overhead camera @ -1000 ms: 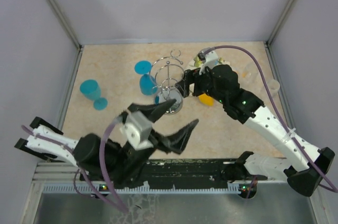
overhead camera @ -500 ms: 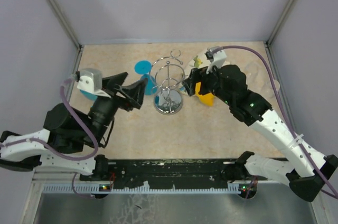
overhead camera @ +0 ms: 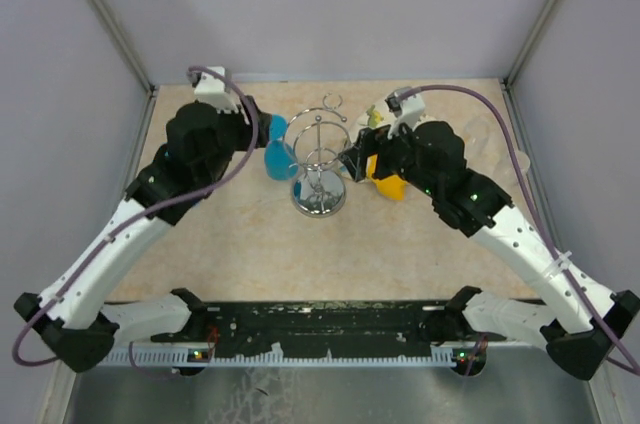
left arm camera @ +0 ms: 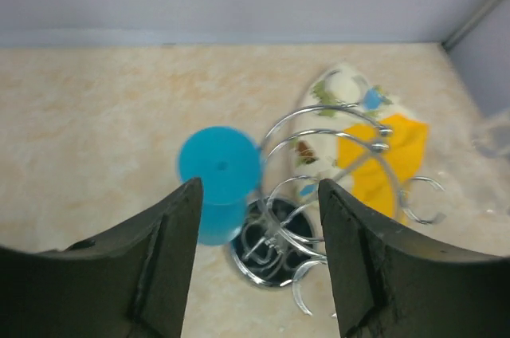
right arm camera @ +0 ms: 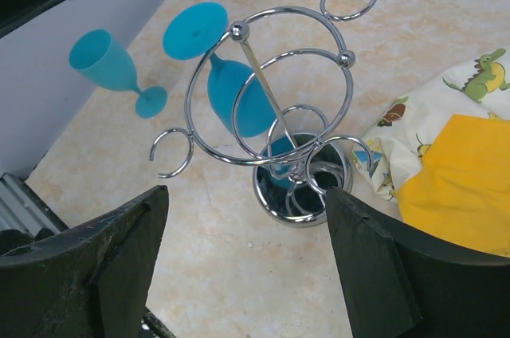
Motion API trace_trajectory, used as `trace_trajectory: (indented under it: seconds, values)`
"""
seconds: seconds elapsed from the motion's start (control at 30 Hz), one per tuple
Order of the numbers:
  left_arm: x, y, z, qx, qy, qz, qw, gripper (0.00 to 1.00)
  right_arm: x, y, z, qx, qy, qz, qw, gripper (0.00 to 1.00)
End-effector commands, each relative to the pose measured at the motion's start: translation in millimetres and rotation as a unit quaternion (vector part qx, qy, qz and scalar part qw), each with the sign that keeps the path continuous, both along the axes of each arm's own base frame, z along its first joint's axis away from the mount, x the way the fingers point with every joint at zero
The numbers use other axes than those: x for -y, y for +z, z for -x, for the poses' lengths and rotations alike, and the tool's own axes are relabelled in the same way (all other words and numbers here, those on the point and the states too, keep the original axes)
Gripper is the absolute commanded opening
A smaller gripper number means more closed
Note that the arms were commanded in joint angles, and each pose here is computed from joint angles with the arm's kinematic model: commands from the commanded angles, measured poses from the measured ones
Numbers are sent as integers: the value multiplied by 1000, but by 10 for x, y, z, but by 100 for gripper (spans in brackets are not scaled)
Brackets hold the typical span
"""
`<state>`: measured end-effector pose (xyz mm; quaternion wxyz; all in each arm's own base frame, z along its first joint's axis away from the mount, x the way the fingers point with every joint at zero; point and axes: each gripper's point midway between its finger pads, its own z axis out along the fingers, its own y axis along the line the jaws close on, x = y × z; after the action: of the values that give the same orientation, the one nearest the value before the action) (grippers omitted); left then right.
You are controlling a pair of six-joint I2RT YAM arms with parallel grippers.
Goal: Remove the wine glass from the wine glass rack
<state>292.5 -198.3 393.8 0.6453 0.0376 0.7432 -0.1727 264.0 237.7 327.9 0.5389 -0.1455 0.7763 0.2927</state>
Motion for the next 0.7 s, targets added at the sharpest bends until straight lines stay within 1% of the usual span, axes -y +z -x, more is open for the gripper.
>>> trace_trajectory:
  seconds: [0.0, 0.07, 0.1, 0.13, 0.2, 0.23, 0.3, 0.43, 0.67]
  values:
    - [-349, -441, -369, -114, 4, 84, 990, 62, 92, 263, 59, 33, -6, -31, 999, 80]
    - [-519, -446, -427, -100, 23, 111, 988, 60, 144, 253, 70, 35, -13, -27, 999, 80]
    - [-562, -430, -442, -95, 33, 114, 988, 59, 169, 244, 68, 37, -17, -24, 999, 81]
    - [-598, -430, -473, -96, 44, 114, 988, 55, 193, 246, 63, 39, -21, -22, 999, 81]
    - [-627, -464, -566, -110, 53, 114, 986, 41, 207, 241, 46, 40, -24, -19, 999, 81]
    - [-603, -488, -618, -118, 46, 120, 985, 36, 198, 241, 43, 39, -23, -19, 999, 81]
    - [-528, -529, -703, -128, 30, 132, 982, 30, 180, 236, 42, 39, -19, -22, 999, 81]
    - [-513, -658, -871, -146, 42, 129, 980, 31, 186, 201, 49, 35, -19, -21, 999, 81]
    - [-491, -882, -958, -174, 40, 125, 976, 39, 260, 222, 66, 42, -28, -19, 999, 81]
